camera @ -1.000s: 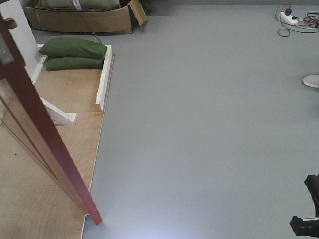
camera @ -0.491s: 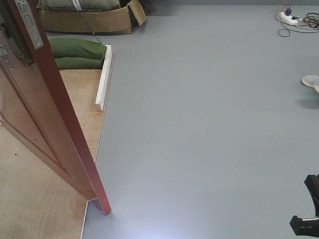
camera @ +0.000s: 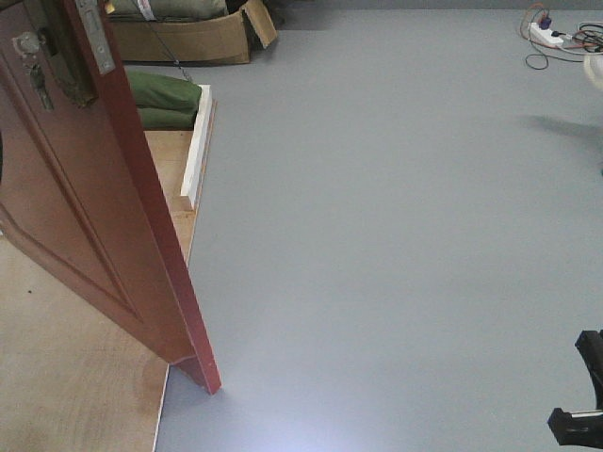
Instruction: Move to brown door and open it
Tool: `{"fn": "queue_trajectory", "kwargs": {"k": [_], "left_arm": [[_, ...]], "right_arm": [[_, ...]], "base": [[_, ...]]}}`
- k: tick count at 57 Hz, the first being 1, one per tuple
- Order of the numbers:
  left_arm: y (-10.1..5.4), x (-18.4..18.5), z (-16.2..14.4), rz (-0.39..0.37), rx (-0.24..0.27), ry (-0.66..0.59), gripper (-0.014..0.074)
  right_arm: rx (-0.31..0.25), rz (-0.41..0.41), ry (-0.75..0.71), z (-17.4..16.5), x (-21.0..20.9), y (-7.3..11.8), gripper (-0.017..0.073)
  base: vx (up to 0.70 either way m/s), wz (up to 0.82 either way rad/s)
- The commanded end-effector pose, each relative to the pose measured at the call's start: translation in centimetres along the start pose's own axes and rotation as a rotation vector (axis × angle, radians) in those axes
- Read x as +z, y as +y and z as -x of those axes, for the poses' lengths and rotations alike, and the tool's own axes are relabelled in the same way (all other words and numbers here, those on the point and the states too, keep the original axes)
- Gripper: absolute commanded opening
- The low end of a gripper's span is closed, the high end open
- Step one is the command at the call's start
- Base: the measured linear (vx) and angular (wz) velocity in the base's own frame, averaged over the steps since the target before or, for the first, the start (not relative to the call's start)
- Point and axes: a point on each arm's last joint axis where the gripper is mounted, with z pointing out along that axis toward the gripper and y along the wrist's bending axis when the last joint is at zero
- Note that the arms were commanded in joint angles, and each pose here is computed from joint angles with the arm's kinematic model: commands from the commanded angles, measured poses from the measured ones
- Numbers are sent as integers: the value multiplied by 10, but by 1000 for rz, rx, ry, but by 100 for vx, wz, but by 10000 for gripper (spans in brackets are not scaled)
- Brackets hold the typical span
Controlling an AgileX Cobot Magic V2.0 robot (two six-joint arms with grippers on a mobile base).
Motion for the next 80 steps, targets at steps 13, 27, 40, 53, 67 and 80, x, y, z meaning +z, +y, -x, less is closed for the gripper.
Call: {"fn": "queue_trajectory", "kwargs": {"k": [13,27,40,53,67,80], "left_arm": [[-13,-5,18,-89,-17,-83,32],[-13,-5,18,-88,-17,-83,32],[-13,-5,18,-88,-17,-83,32],[-13,-5,18,-88,-17,-83,32],[-13,-5,18,-87,-17,-82,32],[-13,-5,18,-87,-17,-82,32]], "right_arm": [[-10,-5,-76,6,0,0,0],[-10,-5,-76,6,0,0,0],[-10,-5,-76,6,0,0,0],[-10,-5,-76,6,0,0,0],[-10,-5,-76,6,0,0,0],[-10,-5,-76,6,0,0,0]], "base": [[0,0],[0,0],[0,0],[0,0],[0,0],[1,-1]]}}
